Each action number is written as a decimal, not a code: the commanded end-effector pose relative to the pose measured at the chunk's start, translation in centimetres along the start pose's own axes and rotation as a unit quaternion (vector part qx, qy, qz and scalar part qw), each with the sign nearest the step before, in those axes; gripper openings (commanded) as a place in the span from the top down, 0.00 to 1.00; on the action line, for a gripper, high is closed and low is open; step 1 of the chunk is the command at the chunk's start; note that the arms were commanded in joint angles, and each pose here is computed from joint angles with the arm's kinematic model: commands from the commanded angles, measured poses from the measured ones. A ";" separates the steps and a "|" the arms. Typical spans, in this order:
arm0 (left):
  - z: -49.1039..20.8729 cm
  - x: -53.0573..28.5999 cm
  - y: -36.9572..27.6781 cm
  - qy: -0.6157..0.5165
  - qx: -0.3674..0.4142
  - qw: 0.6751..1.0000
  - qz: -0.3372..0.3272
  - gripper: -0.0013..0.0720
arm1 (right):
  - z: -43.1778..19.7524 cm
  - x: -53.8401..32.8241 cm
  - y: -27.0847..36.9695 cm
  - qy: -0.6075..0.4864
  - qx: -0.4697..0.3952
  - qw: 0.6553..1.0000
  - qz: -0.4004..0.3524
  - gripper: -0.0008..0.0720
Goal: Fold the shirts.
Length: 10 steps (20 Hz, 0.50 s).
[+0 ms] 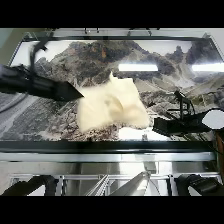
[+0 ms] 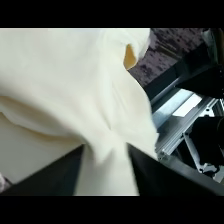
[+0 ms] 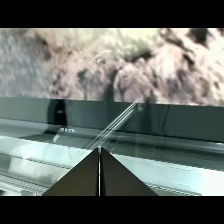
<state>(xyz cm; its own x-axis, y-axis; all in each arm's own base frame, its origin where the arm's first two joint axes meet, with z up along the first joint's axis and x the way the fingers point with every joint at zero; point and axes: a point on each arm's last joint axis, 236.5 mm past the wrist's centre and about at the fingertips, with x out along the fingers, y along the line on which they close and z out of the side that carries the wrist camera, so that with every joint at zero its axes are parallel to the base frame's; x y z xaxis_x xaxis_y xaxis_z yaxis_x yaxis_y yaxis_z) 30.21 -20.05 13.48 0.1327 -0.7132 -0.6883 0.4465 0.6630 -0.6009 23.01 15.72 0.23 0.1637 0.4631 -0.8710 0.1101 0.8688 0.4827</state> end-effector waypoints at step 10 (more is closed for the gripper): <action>-10.9 7.2 5.6 0.195 -0.124 0.973 0.009 0.02 | 2.9 0.2 -6.7 -0.020 -0.075 0.989 -0.123 0.28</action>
<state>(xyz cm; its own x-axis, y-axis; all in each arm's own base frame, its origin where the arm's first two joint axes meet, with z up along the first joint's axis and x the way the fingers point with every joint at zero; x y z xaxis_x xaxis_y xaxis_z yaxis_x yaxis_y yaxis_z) 26.92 -19.07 3.70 -0.1229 -0.6142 -0.7795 0.2775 0.7329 -0.6212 24.17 12.58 -1.67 0.1808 0.3363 -0.9242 0.0400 0.9364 0.3486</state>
